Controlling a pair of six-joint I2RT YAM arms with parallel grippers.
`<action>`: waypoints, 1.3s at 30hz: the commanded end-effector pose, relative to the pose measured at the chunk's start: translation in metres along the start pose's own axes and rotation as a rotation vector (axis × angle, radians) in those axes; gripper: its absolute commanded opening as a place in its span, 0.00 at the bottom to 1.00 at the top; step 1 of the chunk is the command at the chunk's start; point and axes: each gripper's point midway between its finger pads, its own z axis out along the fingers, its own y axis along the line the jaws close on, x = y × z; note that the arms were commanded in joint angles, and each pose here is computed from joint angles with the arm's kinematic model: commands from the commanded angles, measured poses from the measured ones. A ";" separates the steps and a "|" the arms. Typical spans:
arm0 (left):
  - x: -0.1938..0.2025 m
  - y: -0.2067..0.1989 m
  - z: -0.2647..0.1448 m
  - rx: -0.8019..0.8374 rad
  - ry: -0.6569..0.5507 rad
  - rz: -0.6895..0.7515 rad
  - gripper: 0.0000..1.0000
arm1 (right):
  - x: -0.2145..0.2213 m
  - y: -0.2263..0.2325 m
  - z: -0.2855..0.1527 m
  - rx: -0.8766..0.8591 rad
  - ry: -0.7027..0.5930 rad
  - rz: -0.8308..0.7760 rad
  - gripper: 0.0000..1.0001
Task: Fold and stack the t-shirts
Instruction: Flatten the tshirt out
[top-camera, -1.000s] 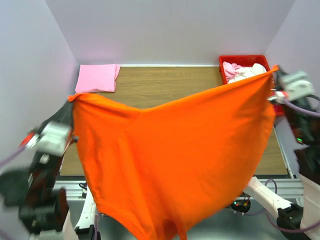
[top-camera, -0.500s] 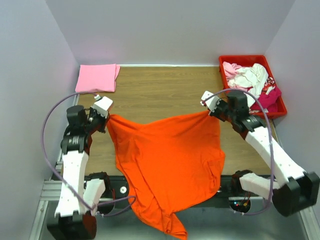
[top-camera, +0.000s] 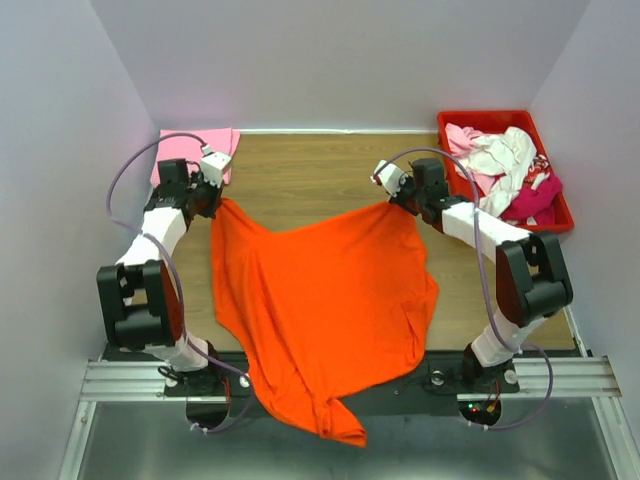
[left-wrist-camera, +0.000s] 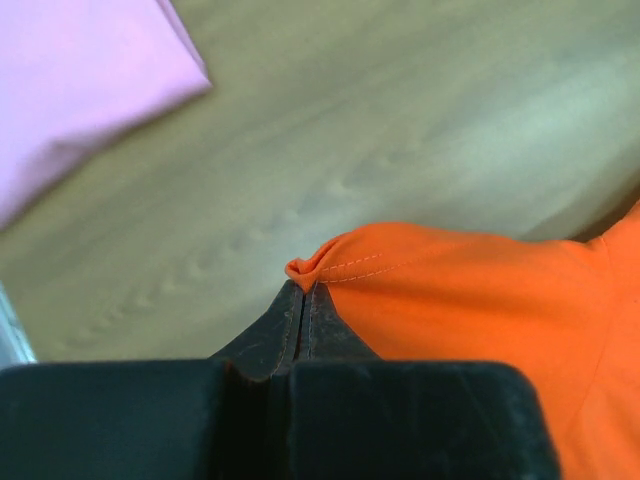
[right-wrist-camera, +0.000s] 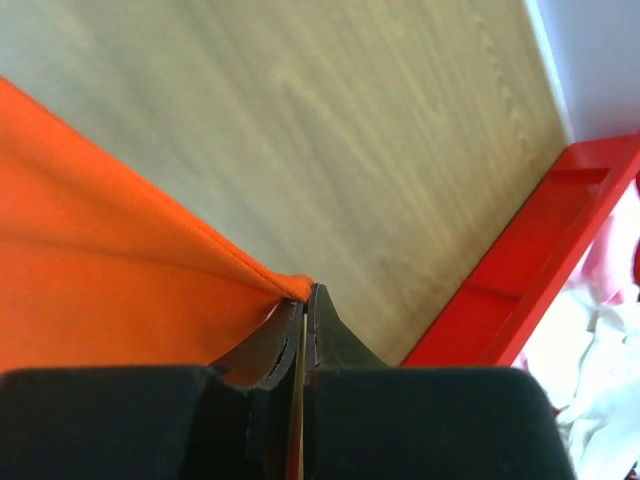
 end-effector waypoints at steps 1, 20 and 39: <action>-0.066 0.037 0.019 -0.074 -0.127 0.062 0.00 | -0.025 -0.059 0.019 0.200 -0.045 0.027 0.01; -0.145 0.061 0.174 -0.006 -0.123 0.163 0.09 | 0.024 -0.118 0.124 0.400 0.209 0.117 0.12; -0.037 -0.035 0.030 0.134 0.096 0.045 0.51 | 0.002 0.014 -0.007 -0.271 0.227 0.374 0.53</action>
